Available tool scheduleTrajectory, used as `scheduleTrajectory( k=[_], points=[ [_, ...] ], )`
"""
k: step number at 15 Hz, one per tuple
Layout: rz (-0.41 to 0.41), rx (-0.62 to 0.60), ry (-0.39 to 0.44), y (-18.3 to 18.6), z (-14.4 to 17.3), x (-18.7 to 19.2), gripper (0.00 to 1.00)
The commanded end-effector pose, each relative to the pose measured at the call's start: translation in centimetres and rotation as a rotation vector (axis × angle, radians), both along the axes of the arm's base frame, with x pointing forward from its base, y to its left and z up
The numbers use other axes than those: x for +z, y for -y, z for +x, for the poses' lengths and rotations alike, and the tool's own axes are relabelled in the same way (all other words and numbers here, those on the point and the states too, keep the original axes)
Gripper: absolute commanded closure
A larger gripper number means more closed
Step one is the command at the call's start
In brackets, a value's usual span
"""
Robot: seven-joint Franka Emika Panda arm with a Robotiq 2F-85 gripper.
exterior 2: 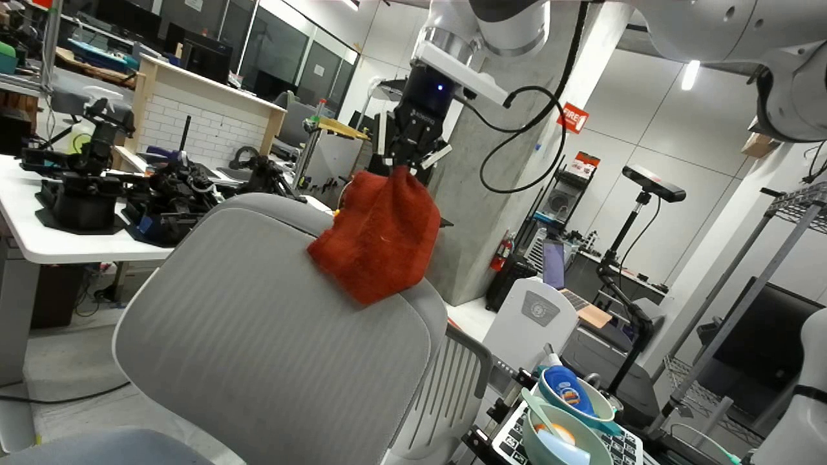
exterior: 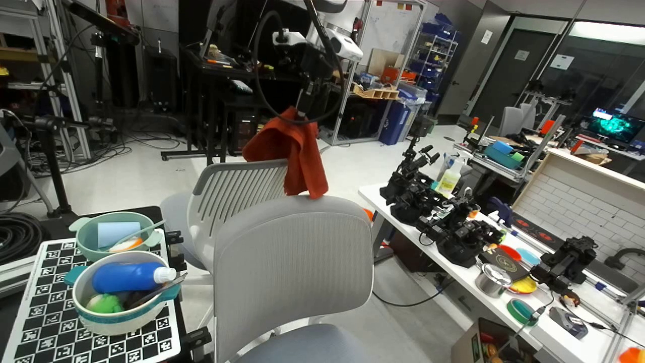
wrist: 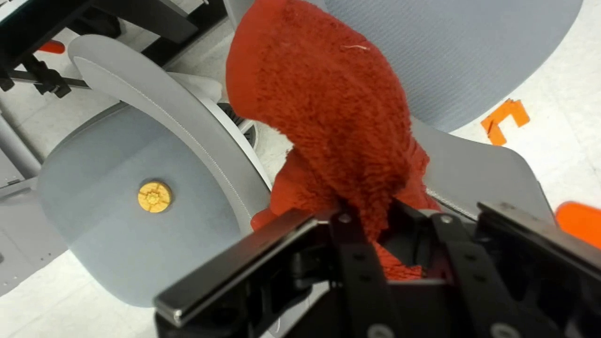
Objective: Move the towel to the chair on the left then back to the chair on the right
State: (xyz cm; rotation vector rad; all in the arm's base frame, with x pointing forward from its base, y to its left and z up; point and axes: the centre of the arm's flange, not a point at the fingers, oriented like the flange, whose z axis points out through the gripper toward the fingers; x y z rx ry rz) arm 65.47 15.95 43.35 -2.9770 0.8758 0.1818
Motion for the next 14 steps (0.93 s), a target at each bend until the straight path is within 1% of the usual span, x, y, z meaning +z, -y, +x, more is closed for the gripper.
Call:
scheduleTrajectory(
  k=[1, 10, 11, 12, 14],
  points=[
    [-0.023, -0.021, 0.0, 0.0, 0.1, -0.8, 0.97],
    [-0.067, -0.003, -0.013, -3.0, 0.2, -2.2, 0.97],
    [-0.074, -0.004, -0.01, -3.4, 0.3, -2.4, 0.63],
    [-0.082, 0.0, -0.009, -3.6, 0.4, -2.5, 0.62],
    [-0.089, 0.004, -0.011, -3.8, 0.6, -2.6, 0.49]
  ],
)
